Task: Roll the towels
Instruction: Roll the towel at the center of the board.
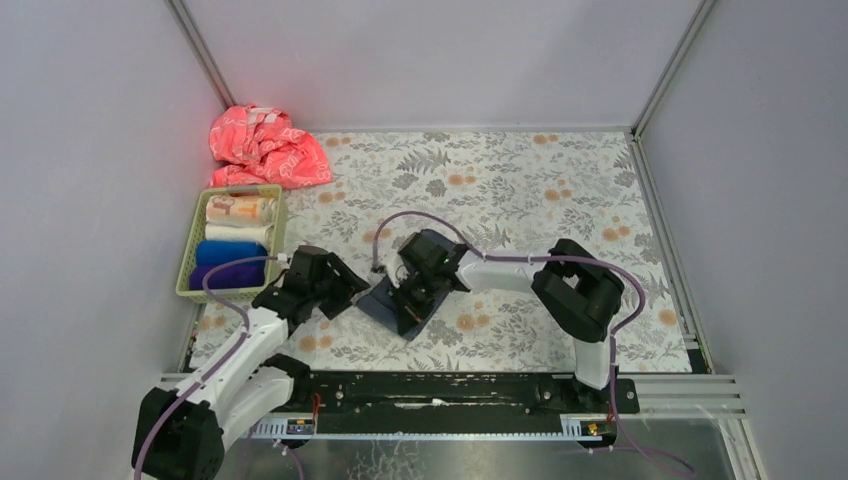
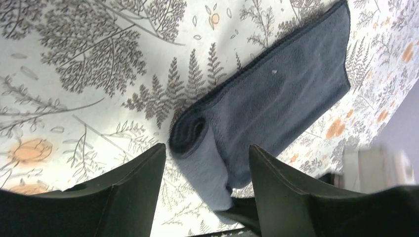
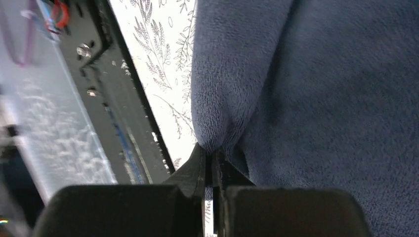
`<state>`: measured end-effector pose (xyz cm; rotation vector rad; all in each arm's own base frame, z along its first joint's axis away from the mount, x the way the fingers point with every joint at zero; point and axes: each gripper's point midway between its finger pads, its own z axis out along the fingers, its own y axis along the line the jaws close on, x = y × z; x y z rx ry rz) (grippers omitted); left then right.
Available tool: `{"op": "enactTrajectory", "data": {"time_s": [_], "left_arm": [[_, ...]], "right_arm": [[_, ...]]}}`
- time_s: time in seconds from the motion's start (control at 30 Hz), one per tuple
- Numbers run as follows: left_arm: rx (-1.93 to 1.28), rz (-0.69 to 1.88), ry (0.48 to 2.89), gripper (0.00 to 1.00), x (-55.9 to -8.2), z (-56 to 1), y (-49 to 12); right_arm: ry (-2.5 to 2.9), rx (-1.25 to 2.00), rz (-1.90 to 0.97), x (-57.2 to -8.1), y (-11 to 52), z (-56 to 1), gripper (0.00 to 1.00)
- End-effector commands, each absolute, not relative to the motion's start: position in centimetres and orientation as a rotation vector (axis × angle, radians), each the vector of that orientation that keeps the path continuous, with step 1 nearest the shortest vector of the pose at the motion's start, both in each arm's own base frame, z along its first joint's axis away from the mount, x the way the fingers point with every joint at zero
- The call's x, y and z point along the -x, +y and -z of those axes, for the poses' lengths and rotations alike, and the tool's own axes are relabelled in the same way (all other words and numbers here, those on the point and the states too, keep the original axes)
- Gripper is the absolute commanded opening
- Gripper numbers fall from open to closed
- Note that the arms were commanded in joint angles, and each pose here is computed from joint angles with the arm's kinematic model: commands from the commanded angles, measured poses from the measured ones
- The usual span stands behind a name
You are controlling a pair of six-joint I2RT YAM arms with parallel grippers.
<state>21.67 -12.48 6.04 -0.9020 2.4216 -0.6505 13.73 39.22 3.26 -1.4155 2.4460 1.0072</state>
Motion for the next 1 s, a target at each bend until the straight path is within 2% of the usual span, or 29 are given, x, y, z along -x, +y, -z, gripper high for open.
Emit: {"op": "enactTrajectory", "data": {"time_s": [0.0, 0.13, 0.3, 0.8, 0.97], "left_arm": [[0.884, 0.602, 2.492, 0.62, -19.3, -6.2, -11.7], [0.886, 0.699, 2.518, 0.62, -18.4, -6.3, -12.8], [0.889, 0.805, 2.488, 0.62, -19.5, -6.9, -14.2], [0.866, 0.836, 2.513, 0.61, -22.6, -5.3, -16.4], [0.896, 0.749, 2.568, 0.56, -22.0, -2.7, -15.7]], "right_arm": [[2.521, 1.106, -1.465, -14.7, 39.4, -5.7, 0.00], [2.573, 0.924, -1.645, -15.9, 38.3, -5.2, 0.00], [2.653, 0.788, -1.704, -16.5, 37.3, -3.4, 0.00], [2.792, 0.766, -1.473, -17.7, 35.6, -0.7, 0.01], [2.759, 0.816, -1.331, -18.8, 35.3, -1.9, 0.12]]}}
